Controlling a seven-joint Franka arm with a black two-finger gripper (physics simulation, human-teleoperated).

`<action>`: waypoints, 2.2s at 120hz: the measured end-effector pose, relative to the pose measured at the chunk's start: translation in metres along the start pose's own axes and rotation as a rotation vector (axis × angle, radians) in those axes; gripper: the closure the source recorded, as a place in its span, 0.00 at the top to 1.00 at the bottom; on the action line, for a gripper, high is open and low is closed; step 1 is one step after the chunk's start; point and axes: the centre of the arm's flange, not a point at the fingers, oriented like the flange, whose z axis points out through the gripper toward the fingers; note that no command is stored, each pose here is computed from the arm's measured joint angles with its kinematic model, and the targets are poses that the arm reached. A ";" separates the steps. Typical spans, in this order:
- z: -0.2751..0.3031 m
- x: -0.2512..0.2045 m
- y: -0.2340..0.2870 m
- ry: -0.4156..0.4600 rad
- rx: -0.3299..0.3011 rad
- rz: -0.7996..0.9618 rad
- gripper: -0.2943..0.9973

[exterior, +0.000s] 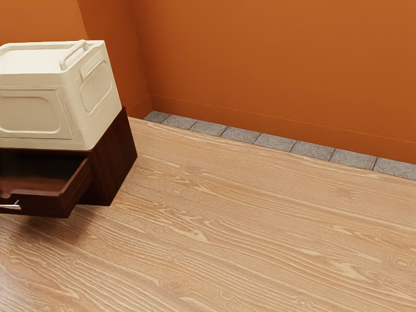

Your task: Push the drawer handle with one arm to close the drawer

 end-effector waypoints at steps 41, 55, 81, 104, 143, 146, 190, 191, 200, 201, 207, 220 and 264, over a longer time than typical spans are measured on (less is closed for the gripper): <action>0.012 0.036 0.002 0.077 0.025 0.064 0.31; 0.017 0.046 0.008 0.096 0.014 0.078 0.28; 0.010 0.072 0.002 0.166 0.008 0.073 0.26; 0.007 0.096 0.004 0.203 0.007 0.082 0.26; -0.004 0.162 0.001 0.275 0.010 0.094 0.25; -0.004 0.167 0.001 0.280 0.010 0.095 0.25; 0.000 0.192 0.010 0.318 -0.019 0.105 0.26; 0.000 0.192 0.010 0.320 -0.019 0.105 0.26; -0.001 0.194 0.008 0.333 -0.011 0.126 0.26; -0.001 0.195 0.008 0.334 -0.008 0.133 0.25; -0.002 0.196 0.005 0.337 0.011 0.166 0.25; -0.003 0.195 0.004 0.347 0.013 0.178 0.26; -0.170 0.031 0.284 0.363 -0.077 0.546 0.57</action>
